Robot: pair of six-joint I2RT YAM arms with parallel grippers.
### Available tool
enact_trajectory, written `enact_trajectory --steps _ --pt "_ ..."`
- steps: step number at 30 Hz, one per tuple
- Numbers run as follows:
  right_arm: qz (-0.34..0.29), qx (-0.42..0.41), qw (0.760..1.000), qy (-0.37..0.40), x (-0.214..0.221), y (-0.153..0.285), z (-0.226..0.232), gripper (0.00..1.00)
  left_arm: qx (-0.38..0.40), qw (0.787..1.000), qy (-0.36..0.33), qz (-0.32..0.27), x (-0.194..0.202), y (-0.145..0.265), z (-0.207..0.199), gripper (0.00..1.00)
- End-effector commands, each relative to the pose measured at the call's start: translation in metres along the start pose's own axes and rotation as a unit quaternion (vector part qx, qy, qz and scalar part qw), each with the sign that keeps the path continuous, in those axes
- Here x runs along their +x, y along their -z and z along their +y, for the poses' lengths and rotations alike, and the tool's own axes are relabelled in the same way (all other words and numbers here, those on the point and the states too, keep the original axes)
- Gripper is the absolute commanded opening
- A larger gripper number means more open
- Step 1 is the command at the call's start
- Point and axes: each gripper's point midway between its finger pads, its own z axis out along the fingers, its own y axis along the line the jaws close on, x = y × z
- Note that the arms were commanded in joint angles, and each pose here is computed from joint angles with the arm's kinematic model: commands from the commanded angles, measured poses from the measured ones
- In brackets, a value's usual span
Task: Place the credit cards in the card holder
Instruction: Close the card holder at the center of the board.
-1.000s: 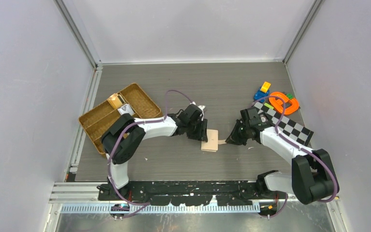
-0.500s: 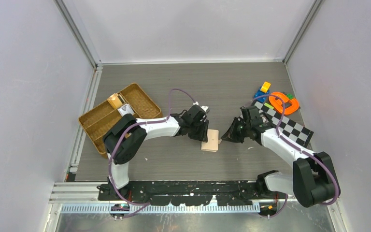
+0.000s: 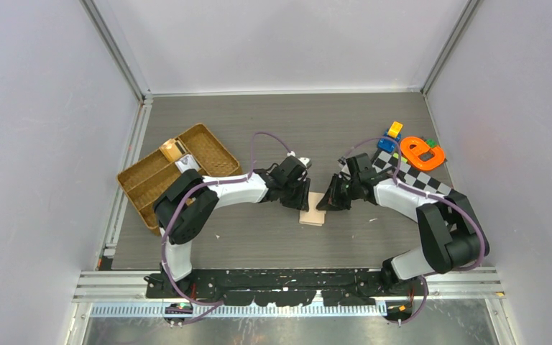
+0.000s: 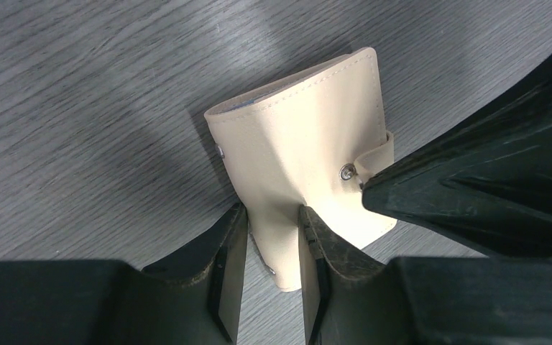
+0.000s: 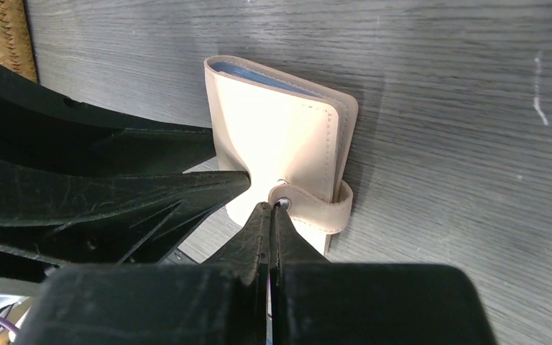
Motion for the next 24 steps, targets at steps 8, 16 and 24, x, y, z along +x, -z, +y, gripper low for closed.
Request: enact_trajectory --steps 8,16,24 --pt "-0.021 -0.003 0.999 0.027 -0.012 -0.006 0.009 0.0 -0.065 0.996 -0.007 0.058 0.041 -0.014 0.036 0.31" --pt "-0.056 -0.007 0.998 0.025 -0.025 0.0 0.016 0.01 -0.066 0.996 -0.006 0.058 0.042 -0.013 0.036 0.31" --pt "-0.057 -0.004 0.998 0.024 -0.024 -0.002 0.014 0.01 -0.067 0.996 -0.005 0.059 0.042 -0.013 0.037 0.31"
